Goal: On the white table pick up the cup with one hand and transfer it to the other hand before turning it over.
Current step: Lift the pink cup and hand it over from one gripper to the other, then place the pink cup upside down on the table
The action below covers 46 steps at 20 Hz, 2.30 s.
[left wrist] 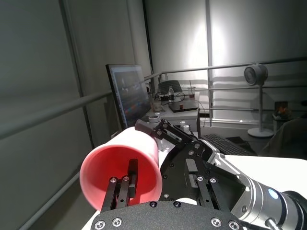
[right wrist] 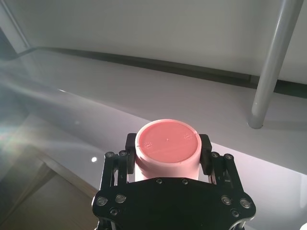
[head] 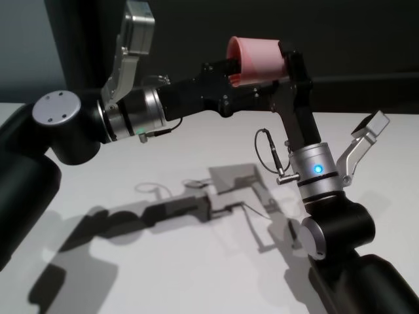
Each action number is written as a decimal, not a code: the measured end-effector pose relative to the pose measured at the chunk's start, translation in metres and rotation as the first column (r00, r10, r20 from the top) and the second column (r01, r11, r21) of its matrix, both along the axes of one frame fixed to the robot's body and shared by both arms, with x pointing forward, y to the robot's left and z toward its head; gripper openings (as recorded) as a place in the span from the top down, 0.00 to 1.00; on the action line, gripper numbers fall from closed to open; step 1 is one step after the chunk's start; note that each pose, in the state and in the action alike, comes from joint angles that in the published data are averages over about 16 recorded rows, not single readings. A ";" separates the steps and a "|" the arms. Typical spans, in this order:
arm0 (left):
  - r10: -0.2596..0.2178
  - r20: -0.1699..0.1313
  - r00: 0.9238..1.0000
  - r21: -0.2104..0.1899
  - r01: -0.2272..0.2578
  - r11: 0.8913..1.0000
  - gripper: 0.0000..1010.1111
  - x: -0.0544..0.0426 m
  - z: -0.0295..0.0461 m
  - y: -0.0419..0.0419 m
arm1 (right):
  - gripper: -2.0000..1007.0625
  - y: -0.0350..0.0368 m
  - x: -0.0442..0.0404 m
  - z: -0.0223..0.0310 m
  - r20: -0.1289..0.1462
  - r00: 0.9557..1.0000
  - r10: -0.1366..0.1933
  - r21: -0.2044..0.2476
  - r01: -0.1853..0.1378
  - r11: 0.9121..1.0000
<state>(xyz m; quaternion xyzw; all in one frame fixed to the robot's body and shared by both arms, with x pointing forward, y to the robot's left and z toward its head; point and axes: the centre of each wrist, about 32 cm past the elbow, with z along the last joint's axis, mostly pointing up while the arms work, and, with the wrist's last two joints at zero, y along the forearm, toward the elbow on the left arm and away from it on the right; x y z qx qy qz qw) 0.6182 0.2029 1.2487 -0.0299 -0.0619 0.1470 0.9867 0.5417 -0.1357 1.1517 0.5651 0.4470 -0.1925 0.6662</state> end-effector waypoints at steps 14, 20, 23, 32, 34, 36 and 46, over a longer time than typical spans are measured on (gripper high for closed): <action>0.263 -0.033 0.964 0.003 -0.263 0.965 0.05 -0.0563 -0.0160 0.0438 | 0.26 0.0000 0.0000 0.0001 0.001 1.000 0.000 0.001 0.000 1.000; 0.454 -0.071 0.888 0.004 -0.455 0.890 0.01 -0.0852 -0.0309 0.0474 | 0.26 0.0000 0.0000 0.0001 0.001 1.000 0.000 0.001 0.000 1.000; 0.547 -0.086 0.833 0.000 -0.549 0.836 0.01 -0.0987 -0.0386 0.0471 | 0.26 0.0000 0.0000 0.0001 0.001 1.000 0.000 0.001 0.000 1.000; 0.714 -0.117 0.690 -0.032 -0.721 0.692 0.01 -0.1285 -0.0623 0.0432 | 0.26 0.0000 0.0000 0.0001 0.002 1.000 0.000 0.001 0.000 1.000; 0.730 -0.120 0.673 -0.040 -0.738 0.674 0.01 -0.1324 -0.0678 0.0411 | 0.26 0.0000 0.0000 0.0001 0.002 1.000 0.000 0.001 0.000 1.000; 0.743 -0.123 0.658 -0.049 -0.751 0.658 0.01 -0.1359 -0.0737 0.0384 | 0.26 0.0001 0.0000 0.0001 0.002 1.000 0.000 0.001 0.000 1.000; 0.753 -0.120 0.646 -0.089 -0.763 0.640 0.01 -0.1458 -0.1011 0.0211 | 0.26 0.0001 0.0000 0.0001 0.002 1.000 0.000 0.001 0.000 1.000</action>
